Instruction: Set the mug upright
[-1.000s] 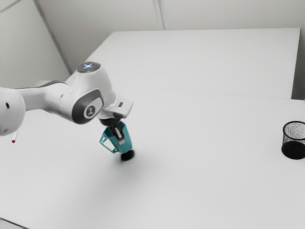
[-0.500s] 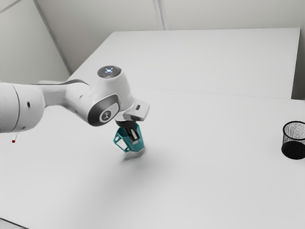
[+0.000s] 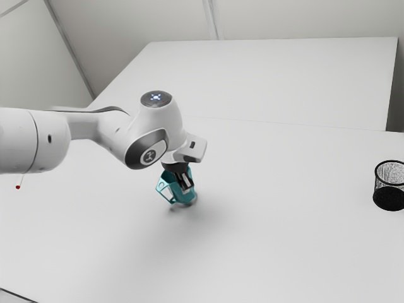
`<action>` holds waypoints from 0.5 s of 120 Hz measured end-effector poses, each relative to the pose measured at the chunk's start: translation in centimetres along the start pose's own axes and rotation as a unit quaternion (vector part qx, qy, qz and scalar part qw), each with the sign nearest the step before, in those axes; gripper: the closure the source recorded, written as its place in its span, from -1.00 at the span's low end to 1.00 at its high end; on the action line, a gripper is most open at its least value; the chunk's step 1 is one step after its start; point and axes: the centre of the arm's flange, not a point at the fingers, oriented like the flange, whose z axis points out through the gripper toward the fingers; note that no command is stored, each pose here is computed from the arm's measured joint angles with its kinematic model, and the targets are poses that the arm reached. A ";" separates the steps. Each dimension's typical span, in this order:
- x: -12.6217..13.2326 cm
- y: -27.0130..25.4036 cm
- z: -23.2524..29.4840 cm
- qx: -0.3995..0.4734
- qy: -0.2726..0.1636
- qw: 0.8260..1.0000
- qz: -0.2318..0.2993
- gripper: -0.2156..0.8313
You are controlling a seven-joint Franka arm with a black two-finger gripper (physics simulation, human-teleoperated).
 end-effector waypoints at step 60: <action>0.2 0.1 1.2 -0.008 -0.009 1.000 -0.022 0.78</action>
